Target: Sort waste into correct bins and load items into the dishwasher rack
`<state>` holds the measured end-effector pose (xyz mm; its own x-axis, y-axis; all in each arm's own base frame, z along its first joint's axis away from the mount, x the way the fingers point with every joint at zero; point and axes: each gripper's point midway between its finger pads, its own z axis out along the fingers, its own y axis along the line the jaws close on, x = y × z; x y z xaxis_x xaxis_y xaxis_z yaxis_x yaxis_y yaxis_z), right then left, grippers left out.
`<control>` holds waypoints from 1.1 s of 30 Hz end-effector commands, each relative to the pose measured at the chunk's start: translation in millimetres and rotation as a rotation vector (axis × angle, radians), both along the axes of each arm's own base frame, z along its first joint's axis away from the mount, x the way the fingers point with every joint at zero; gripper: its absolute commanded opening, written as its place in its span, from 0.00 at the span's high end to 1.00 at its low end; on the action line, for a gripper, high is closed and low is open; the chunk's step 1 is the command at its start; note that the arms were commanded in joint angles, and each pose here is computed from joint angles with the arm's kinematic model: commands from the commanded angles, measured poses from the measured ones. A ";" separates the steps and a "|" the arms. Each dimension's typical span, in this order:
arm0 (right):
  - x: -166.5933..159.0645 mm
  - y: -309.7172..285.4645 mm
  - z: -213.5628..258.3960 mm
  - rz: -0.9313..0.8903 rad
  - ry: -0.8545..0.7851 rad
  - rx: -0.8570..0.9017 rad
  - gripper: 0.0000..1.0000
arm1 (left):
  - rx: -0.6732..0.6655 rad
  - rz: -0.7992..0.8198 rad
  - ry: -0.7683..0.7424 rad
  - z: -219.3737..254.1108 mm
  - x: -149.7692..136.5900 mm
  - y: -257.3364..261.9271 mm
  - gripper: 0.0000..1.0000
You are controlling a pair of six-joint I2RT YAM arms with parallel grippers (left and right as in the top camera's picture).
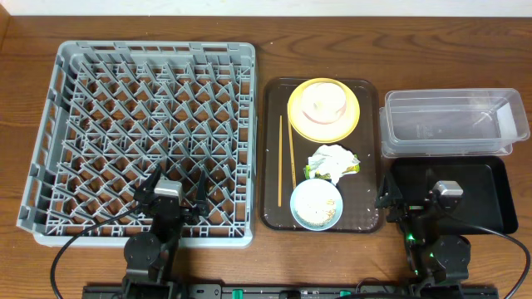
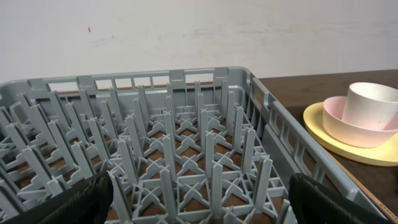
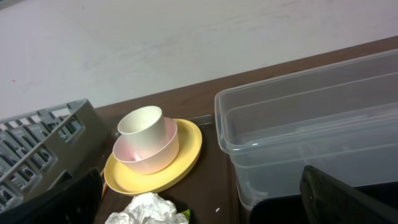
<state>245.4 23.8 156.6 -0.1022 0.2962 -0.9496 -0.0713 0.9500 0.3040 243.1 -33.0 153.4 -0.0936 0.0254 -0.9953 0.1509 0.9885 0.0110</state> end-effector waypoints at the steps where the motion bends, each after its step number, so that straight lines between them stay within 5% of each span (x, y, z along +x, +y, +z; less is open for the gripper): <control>1: -0.4 1.8 -0.3 0.008 -0.001 -0.011 0.01 | 0.018 0.012 0.035 -11.5 -0.3 2.7 0.09; 33: -0.4 1.8 -0.5 0.008 0.000 -0.011 0.01 | 0.019 0.012 0.047 -14.6 -0.8 2.8 0.08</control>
